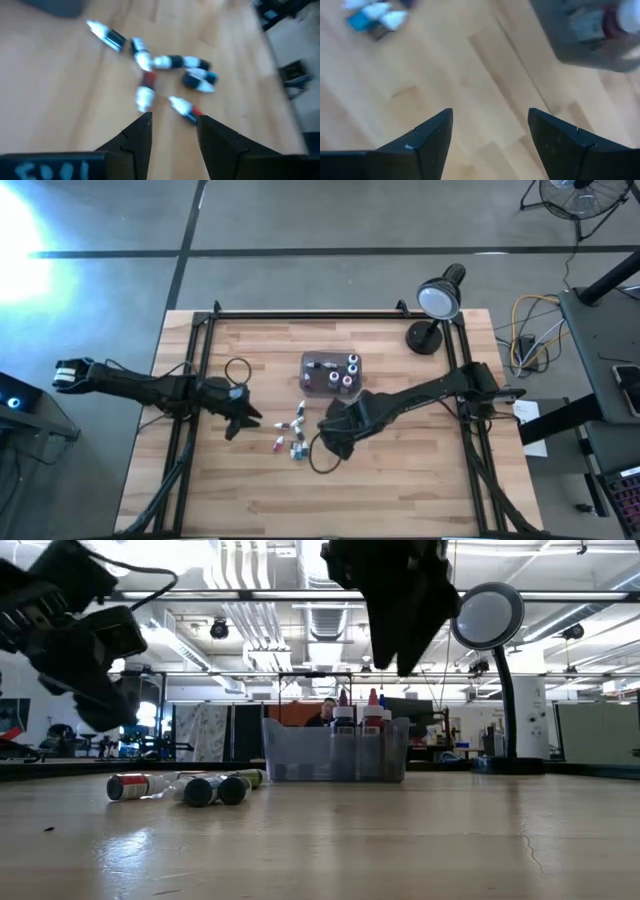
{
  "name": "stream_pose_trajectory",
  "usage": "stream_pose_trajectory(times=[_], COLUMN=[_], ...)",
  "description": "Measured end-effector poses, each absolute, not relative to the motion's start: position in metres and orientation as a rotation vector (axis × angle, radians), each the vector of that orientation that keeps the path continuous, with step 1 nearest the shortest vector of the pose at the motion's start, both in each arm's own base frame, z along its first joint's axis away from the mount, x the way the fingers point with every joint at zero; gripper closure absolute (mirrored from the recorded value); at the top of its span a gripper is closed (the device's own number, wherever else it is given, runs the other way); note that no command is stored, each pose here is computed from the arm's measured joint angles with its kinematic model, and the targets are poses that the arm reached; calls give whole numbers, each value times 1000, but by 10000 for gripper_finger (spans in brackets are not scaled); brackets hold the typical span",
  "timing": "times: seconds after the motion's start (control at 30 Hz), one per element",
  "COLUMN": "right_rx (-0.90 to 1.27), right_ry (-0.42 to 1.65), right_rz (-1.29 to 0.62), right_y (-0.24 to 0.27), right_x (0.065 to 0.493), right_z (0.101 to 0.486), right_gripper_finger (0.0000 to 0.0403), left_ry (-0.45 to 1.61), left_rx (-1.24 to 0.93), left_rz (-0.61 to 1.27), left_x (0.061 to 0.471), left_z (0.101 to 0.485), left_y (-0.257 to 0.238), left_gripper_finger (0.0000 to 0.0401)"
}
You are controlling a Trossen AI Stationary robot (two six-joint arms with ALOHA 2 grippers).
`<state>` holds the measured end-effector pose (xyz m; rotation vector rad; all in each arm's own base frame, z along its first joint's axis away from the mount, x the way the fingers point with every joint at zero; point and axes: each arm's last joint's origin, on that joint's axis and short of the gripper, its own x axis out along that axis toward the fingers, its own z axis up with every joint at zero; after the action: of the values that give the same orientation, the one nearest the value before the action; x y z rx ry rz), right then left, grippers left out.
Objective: Pick & Place food coloring
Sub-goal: Put the small violet food coloring bottle into the bin
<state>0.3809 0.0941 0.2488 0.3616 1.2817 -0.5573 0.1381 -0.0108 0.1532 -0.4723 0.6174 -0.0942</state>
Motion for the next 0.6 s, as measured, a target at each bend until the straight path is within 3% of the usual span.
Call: stream_pose_trajectory(times=[0.23, 0.6], right_rx=[343, 242], right_ry=[1314, 1335], right_rz=[-593, -626], right_y=[97, 95], right_x=[369, 364], right_z=[239, 238], right_gripper_finger=[152, 154], left_ry=[687, 765], left_rx=[-220, -117], left_rz=[-43, -95], left_x=[165, 196], left_z=[151, 138], left_y=[-9, -13], left_gripper_finger=[270, 270])
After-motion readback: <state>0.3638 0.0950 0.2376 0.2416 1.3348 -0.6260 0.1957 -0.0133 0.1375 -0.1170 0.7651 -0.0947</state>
